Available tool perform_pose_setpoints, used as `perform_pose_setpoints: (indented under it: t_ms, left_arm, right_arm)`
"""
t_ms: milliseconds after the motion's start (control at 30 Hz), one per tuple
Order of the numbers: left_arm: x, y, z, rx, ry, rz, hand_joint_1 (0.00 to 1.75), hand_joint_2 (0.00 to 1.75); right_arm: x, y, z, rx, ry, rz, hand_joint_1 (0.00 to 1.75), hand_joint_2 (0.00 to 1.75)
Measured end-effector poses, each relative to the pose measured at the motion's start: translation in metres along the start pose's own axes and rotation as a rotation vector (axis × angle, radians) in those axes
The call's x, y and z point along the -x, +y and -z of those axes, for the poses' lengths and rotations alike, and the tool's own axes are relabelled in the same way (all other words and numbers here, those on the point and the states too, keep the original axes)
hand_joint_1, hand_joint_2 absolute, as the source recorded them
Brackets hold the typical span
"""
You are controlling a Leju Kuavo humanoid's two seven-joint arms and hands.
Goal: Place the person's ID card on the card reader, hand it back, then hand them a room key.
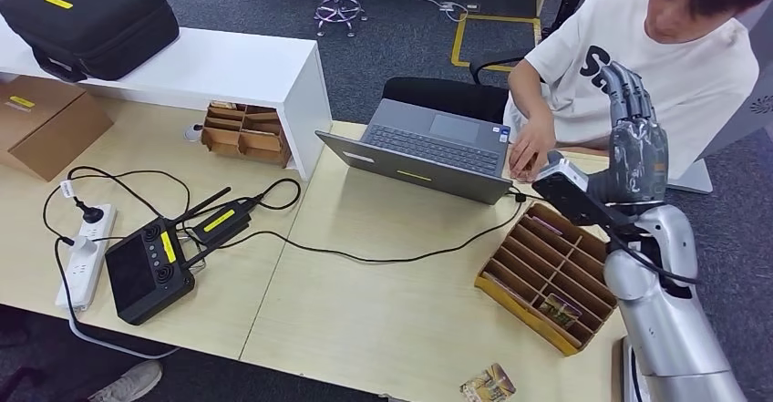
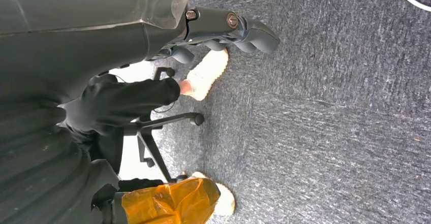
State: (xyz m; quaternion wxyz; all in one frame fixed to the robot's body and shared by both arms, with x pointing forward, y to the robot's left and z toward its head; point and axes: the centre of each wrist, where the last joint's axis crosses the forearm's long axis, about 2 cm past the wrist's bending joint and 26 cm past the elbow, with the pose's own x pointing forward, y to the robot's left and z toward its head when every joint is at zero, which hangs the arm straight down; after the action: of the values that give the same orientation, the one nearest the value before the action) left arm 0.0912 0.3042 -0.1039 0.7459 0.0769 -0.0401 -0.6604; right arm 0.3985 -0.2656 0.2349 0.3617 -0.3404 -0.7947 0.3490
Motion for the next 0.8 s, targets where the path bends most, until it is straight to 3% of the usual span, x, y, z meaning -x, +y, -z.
perform_pose_setpoints:
  t_ms: [800]
  left_arm:
    - [0.004, -0.006, 0.000, -0.011, -0.002, 0.040, 0.00, 1.75]
  right_arm:
    - [0.023, 0.030, -0.056, -0.121, 0.109, 0.032, 0.00, 1.75]
